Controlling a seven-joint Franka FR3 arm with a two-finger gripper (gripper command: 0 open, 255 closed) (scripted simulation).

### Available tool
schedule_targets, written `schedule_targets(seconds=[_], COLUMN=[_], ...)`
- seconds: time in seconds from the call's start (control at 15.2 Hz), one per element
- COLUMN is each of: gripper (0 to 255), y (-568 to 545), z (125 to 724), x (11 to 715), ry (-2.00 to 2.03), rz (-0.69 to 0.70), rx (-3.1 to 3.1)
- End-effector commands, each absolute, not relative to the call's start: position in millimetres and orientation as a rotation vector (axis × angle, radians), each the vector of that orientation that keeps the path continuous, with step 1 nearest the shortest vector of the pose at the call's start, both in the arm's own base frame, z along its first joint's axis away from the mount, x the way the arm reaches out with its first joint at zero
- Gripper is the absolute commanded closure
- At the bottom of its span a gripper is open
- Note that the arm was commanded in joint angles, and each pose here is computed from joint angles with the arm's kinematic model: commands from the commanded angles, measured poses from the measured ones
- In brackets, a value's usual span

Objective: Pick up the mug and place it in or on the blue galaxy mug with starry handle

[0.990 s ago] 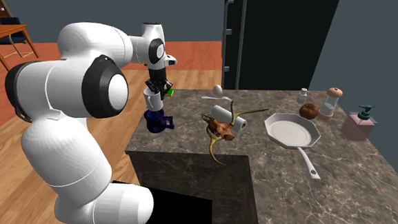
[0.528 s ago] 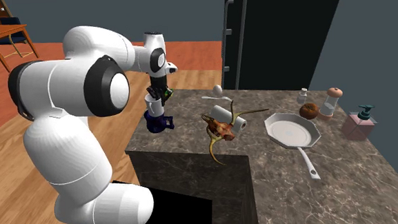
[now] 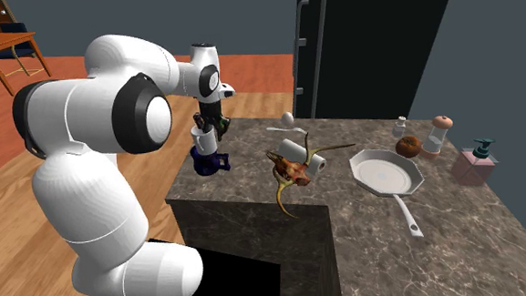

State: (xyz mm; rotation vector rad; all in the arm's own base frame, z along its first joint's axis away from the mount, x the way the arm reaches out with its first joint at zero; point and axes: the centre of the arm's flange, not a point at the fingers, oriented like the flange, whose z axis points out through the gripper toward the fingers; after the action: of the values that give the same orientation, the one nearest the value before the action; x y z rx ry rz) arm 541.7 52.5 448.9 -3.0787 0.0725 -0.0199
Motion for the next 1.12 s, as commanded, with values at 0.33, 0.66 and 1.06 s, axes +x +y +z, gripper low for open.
schedule_targets(seconds=[0.33, 0.66, 1.06], gripper=[0, 0, 0], y=[52, 49, 49], z=[462, 499, 499], x=[541, 541, 541], ry=[0.072, 0.072, 0.072], rz=[-0.019, -0.019, -0.019], rx=[-3.079, -3.079, -3.079])
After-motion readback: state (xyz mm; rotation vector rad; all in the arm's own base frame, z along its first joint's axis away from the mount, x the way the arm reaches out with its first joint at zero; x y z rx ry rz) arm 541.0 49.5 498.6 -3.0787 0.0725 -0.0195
